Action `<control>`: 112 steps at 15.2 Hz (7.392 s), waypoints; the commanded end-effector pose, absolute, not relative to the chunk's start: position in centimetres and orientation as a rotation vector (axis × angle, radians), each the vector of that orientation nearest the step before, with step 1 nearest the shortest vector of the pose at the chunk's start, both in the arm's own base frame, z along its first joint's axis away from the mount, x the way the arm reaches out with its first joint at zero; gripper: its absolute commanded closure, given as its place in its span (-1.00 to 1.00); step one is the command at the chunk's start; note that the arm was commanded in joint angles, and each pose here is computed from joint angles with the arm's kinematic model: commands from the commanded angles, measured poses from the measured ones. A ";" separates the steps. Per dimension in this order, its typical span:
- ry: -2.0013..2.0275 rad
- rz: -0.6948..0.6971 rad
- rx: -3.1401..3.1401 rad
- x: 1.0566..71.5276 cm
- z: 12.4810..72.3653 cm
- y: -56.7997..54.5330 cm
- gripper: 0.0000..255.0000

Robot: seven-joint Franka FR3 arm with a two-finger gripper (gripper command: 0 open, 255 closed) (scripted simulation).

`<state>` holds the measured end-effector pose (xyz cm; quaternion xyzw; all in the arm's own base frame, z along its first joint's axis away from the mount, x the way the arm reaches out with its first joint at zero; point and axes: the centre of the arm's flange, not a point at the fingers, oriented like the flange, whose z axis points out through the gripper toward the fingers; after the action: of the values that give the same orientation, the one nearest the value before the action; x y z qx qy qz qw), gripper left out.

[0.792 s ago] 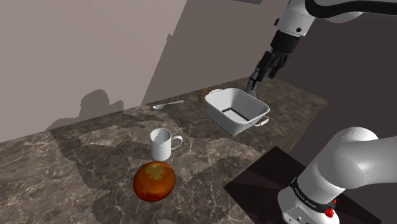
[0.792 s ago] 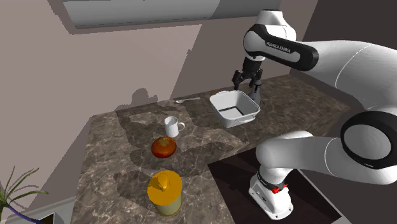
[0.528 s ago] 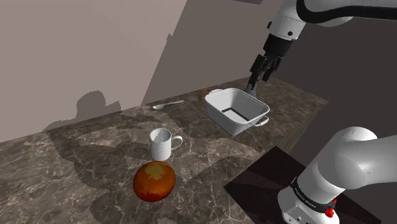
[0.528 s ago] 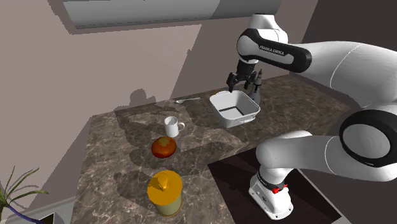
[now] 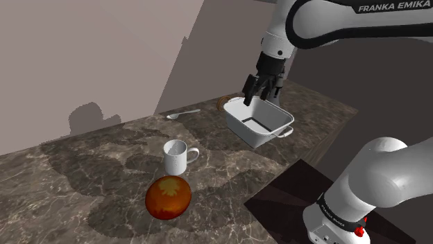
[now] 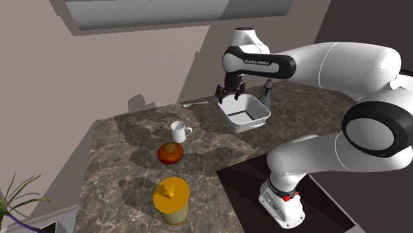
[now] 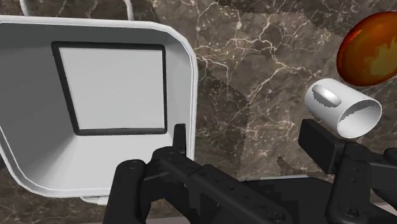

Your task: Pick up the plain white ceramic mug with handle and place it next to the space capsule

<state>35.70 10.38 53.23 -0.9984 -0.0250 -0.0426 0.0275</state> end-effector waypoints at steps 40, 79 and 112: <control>-0.134 -0.105 -3.124 44.5 36.1 33.8 1.00; -0.134 -0.105 -3.124 44.5 54.0 33.8 1.00; -0.134 -0.105 -3.124 44.5 71.4 33.8 1.00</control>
<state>44.59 33.92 70.92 -0.9985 -0.0429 -0.0336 0.0066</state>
